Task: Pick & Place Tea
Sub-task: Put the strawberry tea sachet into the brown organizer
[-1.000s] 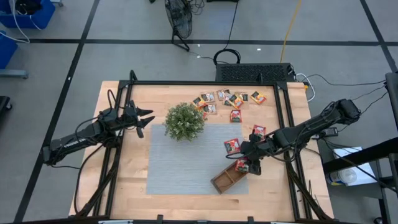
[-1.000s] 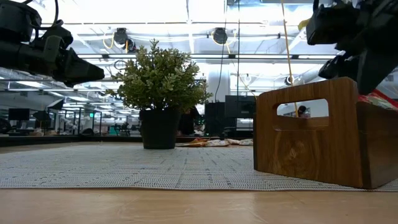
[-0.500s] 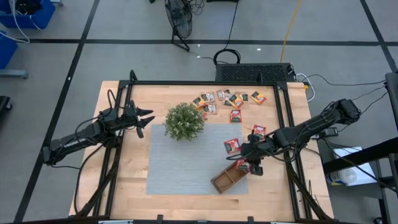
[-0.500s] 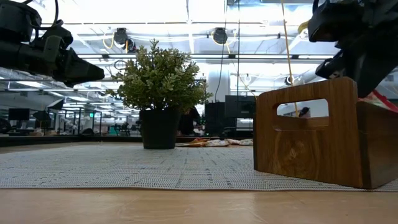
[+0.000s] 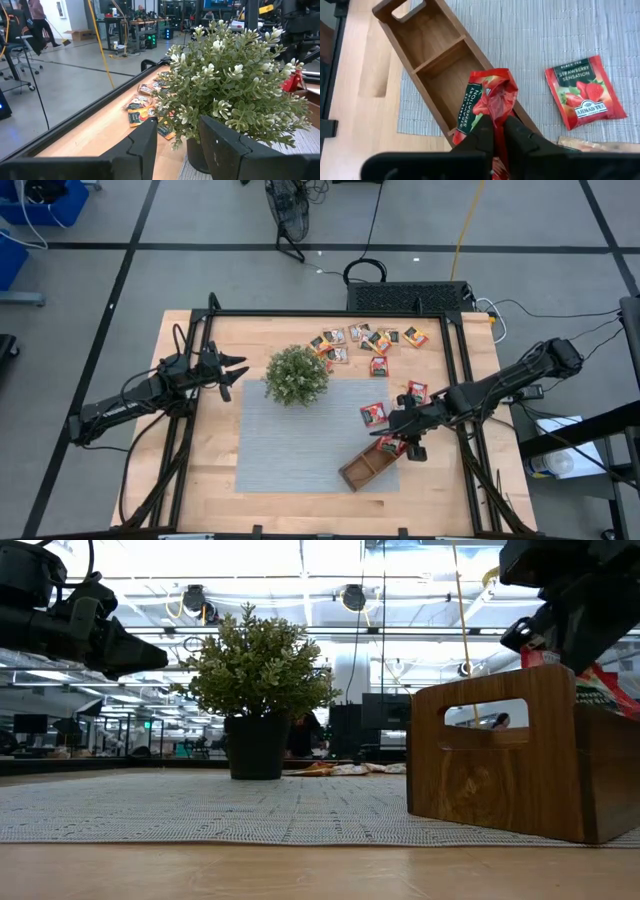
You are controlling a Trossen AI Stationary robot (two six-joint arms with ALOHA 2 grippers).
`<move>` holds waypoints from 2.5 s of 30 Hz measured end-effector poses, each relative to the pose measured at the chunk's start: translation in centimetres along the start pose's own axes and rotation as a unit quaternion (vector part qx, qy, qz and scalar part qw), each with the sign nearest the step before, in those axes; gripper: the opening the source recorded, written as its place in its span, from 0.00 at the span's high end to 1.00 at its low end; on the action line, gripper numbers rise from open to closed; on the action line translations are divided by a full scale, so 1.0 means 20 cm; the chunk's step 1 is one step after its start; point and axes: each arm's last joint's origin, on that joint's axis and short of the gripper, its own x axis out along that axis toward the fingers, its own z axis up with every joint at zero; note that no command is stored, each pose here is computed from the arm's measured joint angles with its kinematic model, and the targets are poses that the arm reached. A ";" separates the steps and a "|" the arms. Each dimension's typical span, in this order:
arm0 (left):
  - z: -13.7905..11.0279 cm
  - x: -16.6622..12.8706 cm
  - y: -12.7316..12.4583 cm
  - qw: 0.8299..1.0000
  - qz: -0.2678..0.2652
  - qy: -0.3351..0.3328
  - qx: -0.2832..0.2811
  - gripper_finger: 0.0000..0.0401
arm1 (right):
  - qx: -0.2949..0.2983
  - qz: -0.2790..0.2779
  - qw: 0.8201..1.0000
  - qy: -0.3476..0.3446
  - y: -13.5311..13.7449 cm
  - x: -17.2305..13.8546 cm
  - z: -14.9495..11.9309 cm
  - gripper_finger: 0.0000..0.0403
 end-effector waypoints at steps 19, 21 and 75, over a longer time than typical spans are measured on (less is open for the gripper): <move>0.00 0.00 0.00 1.000 0.000 0.000 0.000 0.63 | -0.033 -0.021 0.998 0.055 -0.02 -0.01 -0.06 0.91; 0.00 0.00 0.00 1.000 0.000 0.000 0.000 0.63 | -0.044 -0.024 0.997 0.067 -0.03 -0.01 -0.07 0.91; 0.00 0.00 0.00 1.000 0.000 0.000 0.000 0.63 | -0.115 -0.002 0.991 0.062 -0.05 0.07 -0.14 0.55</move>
